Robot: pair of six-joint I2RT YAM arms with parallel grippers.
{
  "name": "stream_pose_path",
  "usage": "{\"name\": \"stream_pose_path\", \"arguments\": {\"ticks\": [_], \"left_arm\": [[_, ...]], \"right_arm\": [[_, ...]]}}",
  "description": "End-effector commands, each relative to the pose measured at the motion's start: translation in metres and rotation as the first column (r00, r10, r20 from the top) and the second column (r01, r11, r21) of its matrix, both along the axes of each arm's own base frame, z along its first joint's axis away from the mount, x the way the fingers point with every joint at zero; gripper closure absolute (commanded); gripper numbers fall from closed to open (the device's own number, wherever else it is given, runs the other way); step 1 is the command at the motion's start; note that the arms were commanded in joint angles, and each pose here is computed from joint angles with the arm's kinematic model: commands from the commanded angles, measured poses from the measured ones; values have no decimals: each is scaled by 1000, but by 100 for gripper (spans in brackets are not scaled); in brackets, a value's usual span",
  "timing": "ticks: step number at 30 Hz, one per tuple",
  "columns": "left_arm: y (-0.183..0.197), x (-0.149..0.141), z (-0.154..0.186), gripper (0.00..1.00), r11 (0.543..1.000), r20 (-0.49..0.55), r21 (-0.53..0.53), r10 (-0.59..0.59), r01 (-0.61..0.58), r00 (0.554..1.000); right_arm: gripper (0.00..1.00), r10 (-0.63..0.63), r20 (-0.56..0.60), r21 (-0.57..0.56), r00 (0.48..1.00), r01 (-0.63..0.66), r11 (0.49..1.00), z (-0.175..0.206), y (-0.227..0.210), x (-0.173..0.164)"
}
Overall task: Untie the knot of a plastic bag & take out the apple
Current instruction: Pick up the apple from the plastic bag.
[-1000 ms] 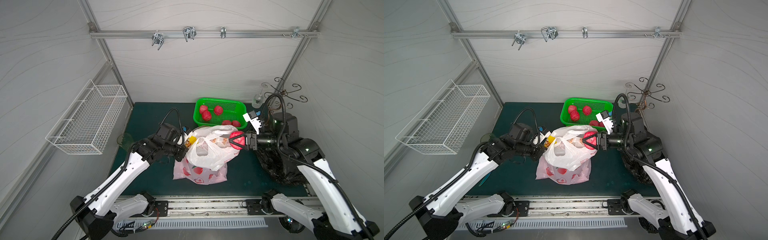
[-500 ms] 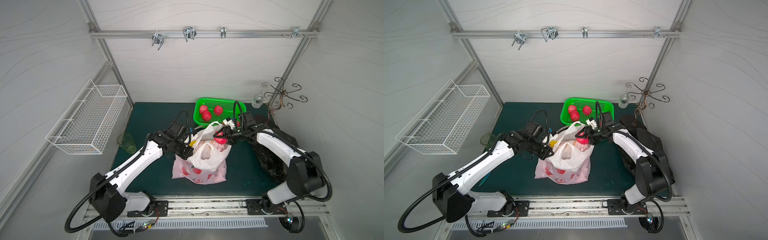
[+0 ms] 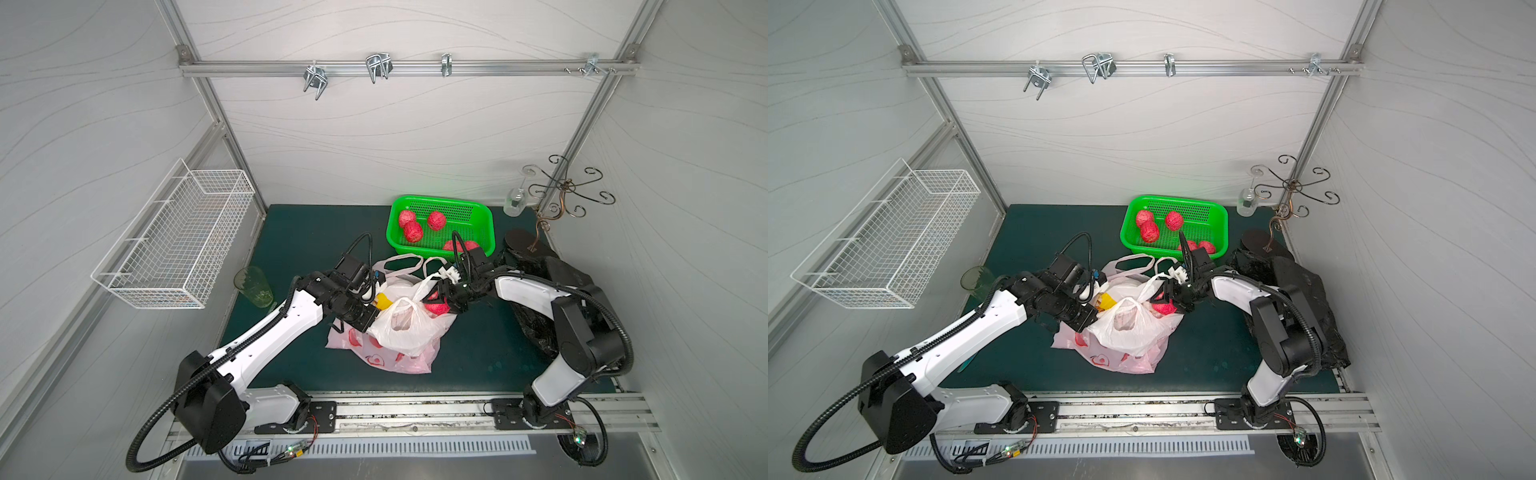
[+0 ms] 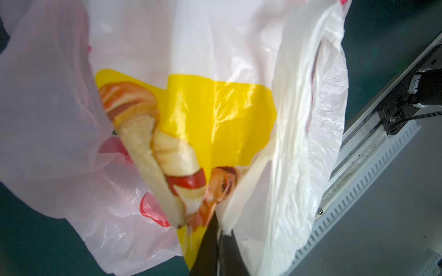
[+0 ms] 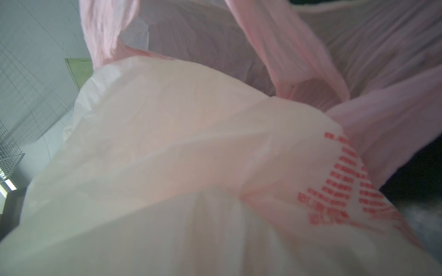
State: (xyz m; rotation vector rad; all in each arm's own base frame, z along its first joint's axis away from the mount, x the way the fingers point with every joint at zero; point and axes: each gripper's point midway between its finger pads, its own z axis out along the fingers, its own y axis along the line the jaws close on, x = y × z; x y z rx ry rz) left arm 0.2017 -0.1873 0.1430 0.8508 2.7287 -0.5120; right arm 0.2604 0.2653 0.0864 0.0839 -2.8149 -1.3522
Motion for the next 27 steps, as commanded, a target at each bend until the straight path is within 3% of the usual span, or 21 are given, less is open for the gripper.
{"name": "stream_pose_path", "arguments": {"ticks": [1, 5, 17, 20, 22, 27], "left_arm": [[3, 4, 4, 100, 1000, 15, 17, -9, 9, 1000], [5, 3, 2, 100, 1000, 14, 28, -6, 5, 1000], [8, 3, -4, 100, 999, 9, 50, -5, 5, 1000], [11, 4, -8, 100, 998, 8, 70, -2, 1, 1000], [13, 5, -11, 100, 996, 10, 86, 1, -2, 1000], [24, 12, -18, 100, 987, 27, 161, 14, -18, 1000]], "right_arm": [[41, -11, 52, 16, 999, 10, 1000, 3, 0, 9], [31, -12, 69, 16, 998, 11, 1000, 9, -4, 11], [19, -24, 110, -10, 994, 25, 1000, 15, -20, 14], [29, -31, 121, -5, 992, 32, 999, 23, -23, 13], [47, -40, 131, -5, 991, 41, 999, 31, -26, 12], [45, -47, 186, -4, 981, 48, 999, 64, -39, 2]]}}
